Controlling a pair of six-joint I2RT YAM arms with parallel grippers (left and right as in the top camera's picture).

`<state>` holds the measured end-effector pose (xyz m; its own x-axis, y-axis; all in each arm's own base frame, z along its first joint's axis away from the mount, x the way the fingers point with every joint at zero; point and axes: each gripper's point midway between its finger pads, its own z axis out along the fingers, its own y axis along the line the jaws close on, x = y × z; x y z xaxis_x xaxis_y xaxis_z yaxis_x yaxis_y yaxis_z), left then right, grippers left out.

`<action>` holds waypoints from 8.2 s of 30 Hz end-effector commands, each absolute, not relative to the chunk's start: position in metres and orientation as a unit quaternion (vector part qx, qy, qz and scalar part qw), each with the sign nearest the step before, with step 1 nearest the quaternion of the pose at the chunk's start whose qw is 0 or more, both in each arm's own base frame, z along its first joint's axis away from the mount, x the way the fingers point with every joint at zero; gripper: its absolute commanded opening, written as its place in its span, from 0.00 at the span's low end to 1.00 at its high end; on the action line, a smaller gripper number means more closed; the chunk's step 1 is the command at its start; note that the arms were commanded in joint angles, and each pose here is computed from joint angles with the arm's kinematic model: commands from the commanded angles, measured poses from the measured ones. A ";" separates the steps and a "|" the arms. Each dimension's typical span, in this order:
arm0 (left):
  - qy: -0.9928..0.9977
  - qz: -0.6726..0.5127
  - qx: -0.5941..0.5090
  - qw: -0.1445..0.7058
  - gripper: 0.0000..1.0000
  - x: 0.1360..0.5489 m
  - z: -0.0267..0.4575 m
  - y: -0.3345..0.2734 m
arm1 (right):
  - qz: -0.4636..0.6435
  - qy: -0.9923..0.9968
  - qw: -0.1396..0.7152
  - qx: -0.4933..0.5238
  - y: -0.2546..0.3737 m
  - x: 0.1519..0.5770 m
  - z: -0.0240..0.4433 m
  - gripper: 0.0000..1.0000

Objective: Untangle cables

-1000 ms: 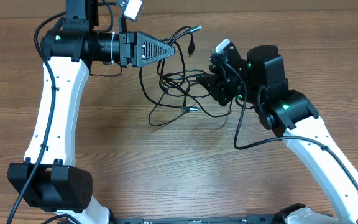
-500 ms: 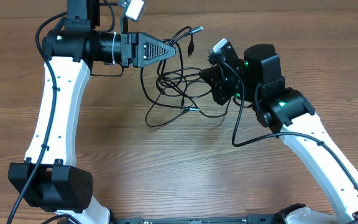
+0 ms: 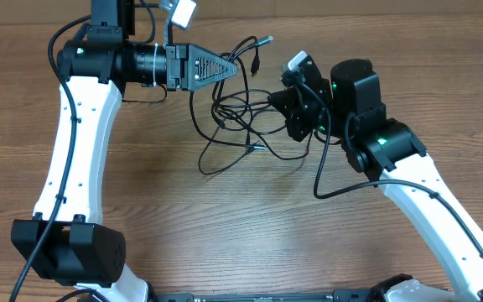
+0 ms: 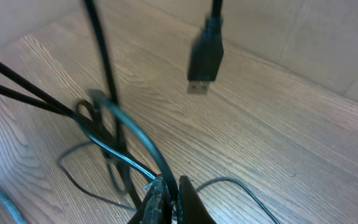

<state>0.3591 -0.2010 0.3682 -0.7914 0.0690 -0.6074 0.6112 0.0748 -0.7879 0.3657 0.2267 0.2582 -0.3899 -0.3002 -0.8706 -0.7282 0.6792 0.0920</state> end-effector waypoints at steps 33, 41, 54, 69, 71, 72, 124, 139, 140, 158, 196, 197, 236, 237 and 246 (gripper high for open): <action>0.833 -0.469 0.204 0.211 0.04 0.365 0.312 -0.180 | 0.127 0.735 0.626 -0.227 0.143 0.299 0.401 0.56; 0.772 -0.548 0.241 0.216 0.04 0.349 0.341 -0.194 | 0.119 0.795 0.545 -0.239 0.155 0.329 0.341 0.76; 0.706 -0.627 0.255 0.209 0.04 0.334 0.372 -0.202 | 0.134 0.832 0.463 -0.273 0.178 0.354 0.276 0.80; 0.656 -0.679 0.263 0.201 0.04 0.324 0.395 -0.203 | 0.123 0.825 0.460 -0.305 0.181 0.355 0.270 0.79; 0.653 -0.682 0.262 0.199 0.04 0.323 0.396 -0.202 | 0.123 0.825 0.460 -0.305 0.181 0.355 0.270 0.78; 0.654 -0.682 0.262 0.199 0.04 0.323 0.396 -0.202 | 0.123 0.825 0.461 -0.305 0.181 0.355 0.270 0.76; 0.934 -0.291 0.089 0.187 0.04 0.386 0.262 -0.139 | 0.148 0.732 0.634 -0.202 0.149 0.314 0.406 0.04; 0.952 -0.235 0.074 0.182 0.04 0.387 0.250 -0.121 | 0.156 0.644 0.726 -0.184 0.131 0.274 0.477 0.04; 0.953 -0.229 0.073 0.183 0.05 0.387 0.249 -0.119 | 0.156 0.645 0.725 -0.184 0.131 0.274 0.476 0.04; 0.979 0.024 -0.058 0.192 0.04 0.394 0.231 -0.027 | -0.019 0.706 0.708 -0.021 0.051 0.295 0.453 0.04; 0.947 0.107 -0.240 0.185 0.04 0.381 0.233 0.075 | -0.290 0.715 0.612 0.172 -0.056 0.258 0.425 0.04; 0.946 0.109 -0.245 0.185 0.05 0.380 0.233 0.079 | -0.290 0.715 0.612 0.172 -0.056 0.259 0.424 0.04; 0.934 -0.296 -0.017 0.202 0.04 0.399 0.263 -0.055 | 0.054 0.911 0.375 -0.162 0.131 0.342 0.231 1.00; 0.927 -0.314 -0.002 0.204 0.04 0.398 0.267 -0.061 | 0.065 0.910 0.373 -0.167 0.135 0.340 0.230 1.00; 0.794 -0.501 0.222 0.262 0.04 0.360 0.326 -0.129 | 0.143 0.903 0.353 -0.199 0.162 0.327 0.231 1.00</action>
